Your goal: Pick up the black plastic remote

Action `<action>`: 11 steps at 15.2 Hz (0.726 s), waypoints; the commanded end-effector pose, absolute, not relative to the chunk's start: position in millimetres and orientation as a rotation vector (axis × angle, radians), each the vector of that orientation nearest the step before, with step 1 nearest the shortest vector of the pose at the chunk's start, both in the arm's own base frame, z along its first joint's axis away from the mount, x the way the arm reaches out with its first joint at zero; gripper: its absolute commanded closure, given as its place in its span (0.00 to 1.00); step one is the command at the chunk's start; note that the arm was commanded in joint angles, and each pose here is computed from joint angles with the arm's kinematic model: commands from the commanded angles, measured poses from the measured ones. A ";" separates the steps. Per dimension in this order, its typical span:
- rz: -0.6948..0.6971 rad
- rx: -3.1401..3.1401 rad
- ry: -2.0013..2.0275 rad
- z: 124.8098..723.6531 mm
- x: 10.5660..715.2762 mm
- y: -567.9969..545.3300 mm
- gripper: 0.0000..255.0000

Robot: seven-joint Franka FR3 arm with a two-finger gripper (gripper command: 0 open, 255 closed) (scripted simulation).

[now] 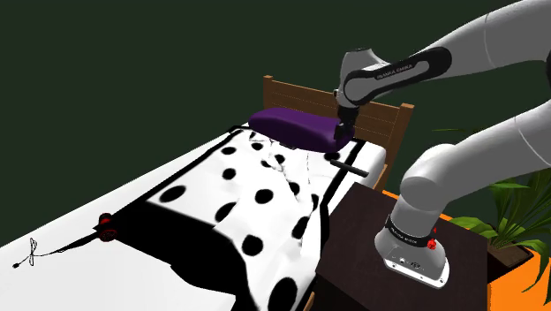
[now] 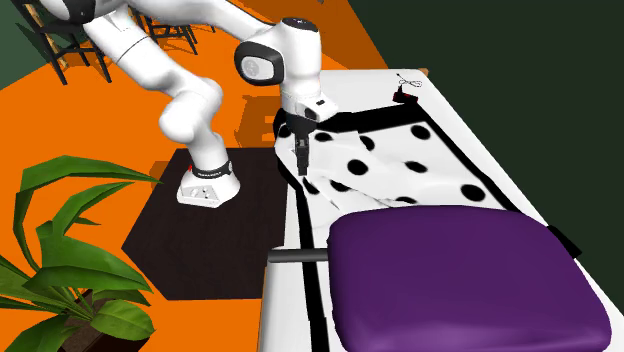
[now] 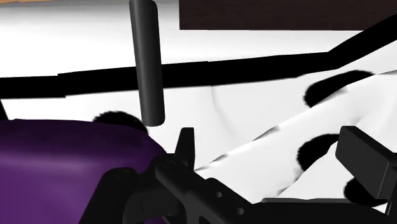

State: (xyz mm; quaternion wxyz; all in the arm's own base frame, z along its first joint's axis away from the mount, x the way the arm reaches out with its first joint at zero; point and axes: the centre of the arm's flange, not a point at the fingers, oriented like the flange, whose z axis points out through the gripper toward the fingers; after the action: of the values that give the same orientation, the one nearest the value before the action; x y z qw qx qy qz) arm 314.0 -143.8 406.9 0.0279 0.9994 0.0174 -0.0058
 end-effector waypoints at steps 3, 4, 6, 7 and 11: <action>-0.008 3.079 0.020 364.5 317.2 -177.4 0.00; -0.007 3.078 0.012 354.2 318.0 -185.4 0.00; -0.004 3.075 -0.005 333.7 319.6 -201.5 0.00; -0.002 3.073 -0.013 323.5 320.3 -209.6 0.00; 0.004 3.067 -0.047 282.6 323.0 -242.1 0.00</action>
State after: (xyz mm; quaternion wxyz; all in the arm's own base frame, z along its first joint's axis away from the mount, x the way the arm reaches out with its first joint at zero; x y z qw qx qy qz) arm 321.7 -236.8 293.7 0.0353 0.9993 -0.0127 0.0000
